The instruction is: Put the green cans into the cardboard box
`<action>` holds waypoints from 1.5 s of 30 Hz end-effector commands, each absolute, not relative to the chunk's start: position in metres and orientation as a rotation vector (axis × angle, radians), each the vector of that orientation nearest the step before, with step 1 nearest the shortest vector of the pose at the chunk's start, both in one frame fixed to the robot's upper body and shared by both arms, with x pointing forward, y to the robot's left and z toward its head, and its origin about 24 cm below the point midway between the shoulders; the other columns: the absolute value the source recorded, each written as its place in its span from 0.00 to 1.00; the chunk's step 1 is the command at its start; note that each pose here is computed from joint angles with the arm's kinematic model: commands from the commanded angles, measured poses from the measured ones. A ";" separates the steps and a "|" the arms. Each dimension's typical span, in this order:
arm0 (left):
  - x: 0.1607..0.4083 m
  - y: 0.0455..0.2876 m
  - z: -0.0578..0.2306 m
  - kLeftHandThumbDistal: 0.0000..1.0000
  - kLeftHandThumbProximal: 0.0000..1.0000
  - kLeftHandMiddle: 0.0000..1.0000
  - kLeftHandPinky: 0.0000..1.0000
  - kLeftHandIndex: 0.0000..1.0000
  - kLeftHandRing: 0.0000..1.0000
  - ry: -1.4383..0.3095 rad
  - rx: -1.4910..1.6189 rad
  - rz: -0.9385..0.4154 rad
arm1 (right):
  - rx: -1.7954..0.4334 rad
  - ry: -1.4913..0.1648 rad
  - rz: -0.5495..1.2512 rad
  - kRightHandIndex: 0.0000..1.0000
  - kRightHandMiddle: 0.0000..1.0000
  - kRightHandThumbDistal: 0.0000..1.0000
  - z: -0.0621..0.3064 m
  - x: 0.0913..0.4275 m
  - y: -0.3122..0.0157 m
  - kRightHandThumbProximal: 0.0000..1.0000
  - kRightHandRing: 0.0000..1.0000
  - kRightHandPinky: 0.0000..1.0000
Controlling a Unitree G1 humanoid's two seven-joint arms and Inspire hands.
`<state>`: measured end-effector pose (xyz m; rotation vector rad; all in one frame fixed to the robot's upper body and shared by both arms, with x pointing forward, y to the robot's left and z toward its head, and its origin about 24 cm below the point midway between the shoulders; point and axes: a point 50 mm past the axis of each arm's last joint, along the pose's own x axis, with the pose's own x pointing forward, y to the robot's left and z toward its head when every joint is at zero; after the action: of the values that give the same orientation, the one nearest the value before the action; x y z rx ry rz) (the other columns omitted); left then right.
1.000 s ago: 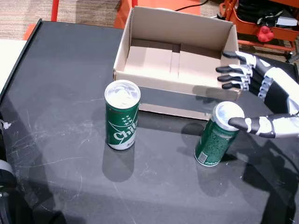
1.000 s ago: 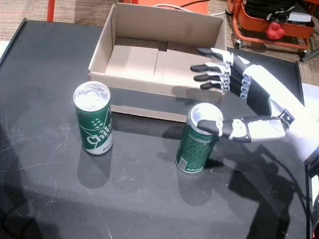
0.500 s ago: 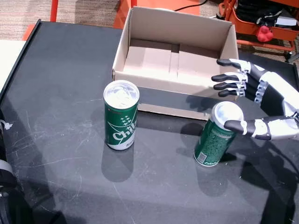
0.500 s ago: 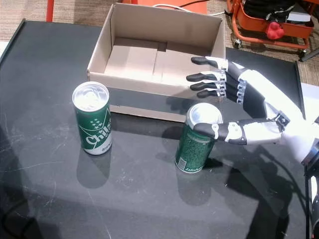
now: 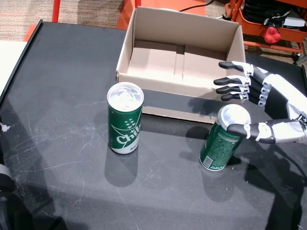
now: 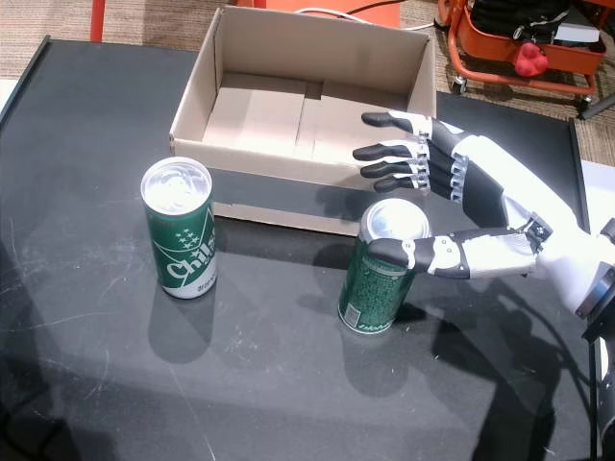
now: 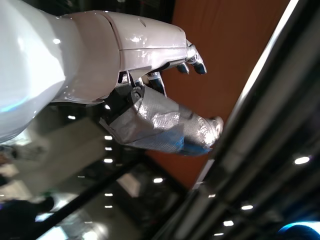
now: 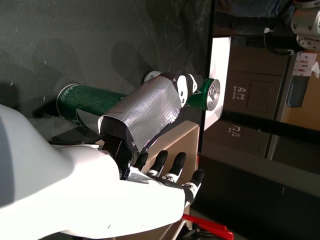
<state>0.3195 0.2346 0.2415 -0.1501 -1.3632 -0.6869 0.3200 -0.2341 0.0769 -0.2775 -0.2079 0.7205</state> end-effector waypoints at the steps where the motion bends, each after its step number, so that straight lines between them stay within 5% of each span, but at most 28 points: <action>1: 0.319 0.238 0.243 0.50 0.52 0.73 0.93 0.66 0.98 -1.338 -0.099 -0.691 | -0.270 -0.202 0.703 0.81 0.79 1.00 0.074 0.317 -0.238 0.75 0.81 0.92; 9: 0.314 0.244 0.243 0.65 0.44 0.69 0.92 0.65 0.94 -1.323 -0.117 -0.736 | -0.266 -0.220 0.685 0.83 0.80 1.00 0.069 0.310 -0.237 0.73 0.83 0.93; 11: 0.313 0.240 0.246 0.61 0.44 0.70 0.91 0.64 0.94 -1.324 -0.112 -0.760 | -0.264 -0.239 0.685 0.82 0.79 1.00 0.069 0.309 -0.236 0.72 0.82 0.92; 24: 0.320 0.223 0.220 0.69 0.67 0.72 0.94 0.67 0.95 -1.249 -0.159 -0.740 | -0.254 -0.308 0.694 0.81 0.79 1.00 0.067 0.309 -0.223 0.71 0.82 0.92; 30: 0.321 0.221 0.210 0.62 0.65 0.71 0.91 0.71 0.91 -1.204 -0.190 -0.716 | -0.271 -0.345 0.694 0.80 0.80 1.00 0.072 0.311 -0.213 0.81 0.82 0.91; 38: 0.311 0.221 0.205 0.65 0.61 0.69 0.88 0.66 0.88 -1.168 -0.242 -0.810 | -0.260 -0.348 0.664 0.77 0.78 1.00 0.070 0.314 -0.207 0.78 0.81 0.90; 45: 0.307 0.218 0.207 0.68 0.69 0.69 0.89 0.66 0.87 -1.169 -0.240 -0.833 | -0.226 -0.312 0.658 0.77 0.78 1.00 0.065 0.318 -0.208 0.77 0.81 0.89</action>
<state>0.3086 0.2198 0.2099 -0.2407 -1.1856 -0.8214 0.3173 -0.2082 0.0664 -0.2378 -0.3173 0.6601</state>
